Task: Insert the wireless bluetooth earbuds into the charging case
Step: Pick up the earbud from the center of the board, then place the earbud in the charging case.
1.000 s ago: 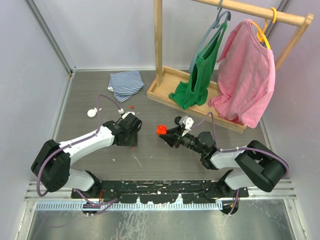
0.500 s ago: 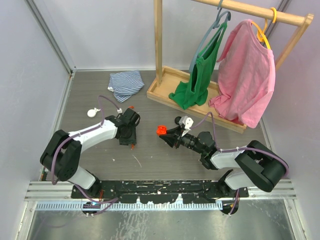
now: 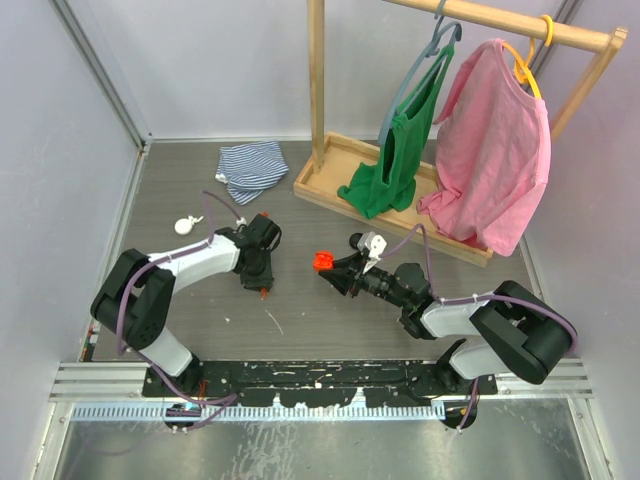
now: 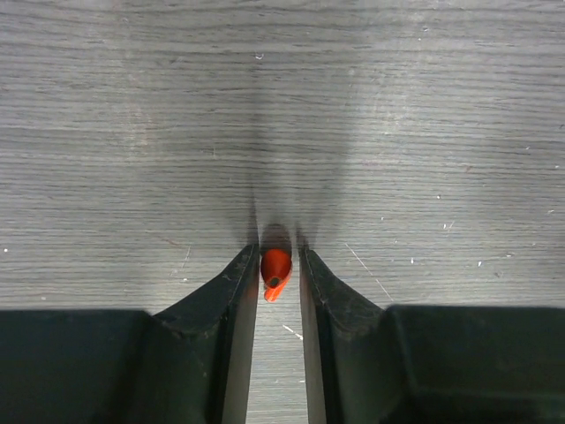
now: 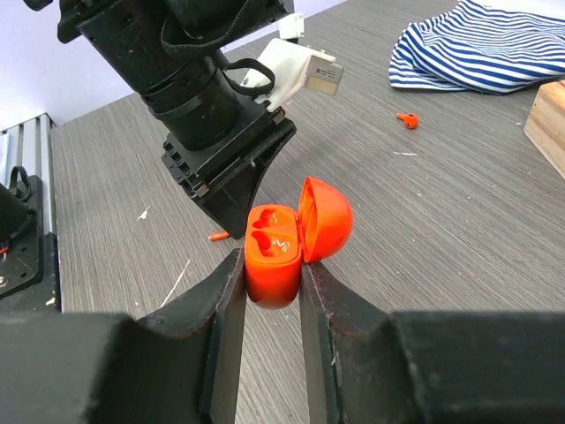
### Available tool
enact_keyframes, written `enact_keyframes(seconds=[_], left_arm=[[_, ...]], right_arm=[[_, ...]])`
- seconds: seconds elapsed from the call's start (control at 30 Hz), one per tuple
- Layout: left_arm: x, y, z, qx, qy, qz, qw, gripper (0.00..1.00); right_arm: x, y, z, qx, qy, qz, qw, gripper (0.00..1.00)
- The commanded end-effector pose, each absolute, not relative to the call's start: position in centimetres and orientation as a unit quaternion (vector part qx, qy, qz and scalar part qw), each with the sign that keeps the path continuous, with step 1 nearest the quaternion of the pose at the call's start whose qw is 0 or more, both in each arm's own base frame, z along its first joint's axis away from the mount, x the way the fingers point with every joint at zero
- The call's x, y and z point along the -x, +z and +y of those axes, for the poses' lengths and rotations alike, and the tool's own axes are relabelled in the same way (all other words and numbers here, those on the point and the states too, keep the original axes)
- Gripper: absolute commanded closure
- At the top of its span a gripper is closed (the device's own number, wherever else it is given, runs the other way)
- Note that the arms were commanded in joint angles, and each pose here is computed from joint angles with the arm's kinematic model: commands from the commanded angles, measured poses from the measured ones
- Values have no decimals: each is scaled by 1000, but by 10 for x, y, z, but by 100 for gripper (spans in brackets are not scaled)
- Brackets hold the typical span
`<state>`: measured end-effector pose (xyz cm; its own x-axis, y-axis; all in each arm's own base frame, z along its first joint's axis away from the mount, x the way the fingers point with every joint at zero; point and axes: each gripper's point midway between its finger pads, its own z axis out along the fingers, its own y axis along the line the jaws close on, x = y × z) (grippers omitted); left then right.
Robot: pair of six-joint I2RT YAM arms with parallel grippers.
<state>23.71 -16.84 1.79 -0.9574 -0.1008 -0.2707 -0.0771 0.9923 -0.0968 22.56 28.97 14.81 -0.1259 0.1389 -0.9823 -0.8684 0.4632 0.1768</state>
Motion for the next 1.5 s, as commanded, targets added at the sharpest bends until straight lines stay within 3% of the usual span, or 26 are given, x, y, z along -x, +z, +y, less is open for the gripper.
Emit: enact_keyframes(seconds=[0.0,0.3,0.5,1.07,1.47], left_arm=[[-246,20,-176,44,-57,987,144,75],[-244,25,-178,49,-65,986,144,87],[-251,52,-187,56,-111,974,190,92],[-267,174,-221,35,-313,868,383,94],[-255,248,-249,-13,-450,762,465,94]], right_arm=[[-229,178,296,298,434,580,622,99],[-229,177,296,299,432,581,621,99],[-228,178,297,303,434,578,621,99],[-220,185,297,308,447,555,630,99],[-215,203,296,298,456,529,651,99]])
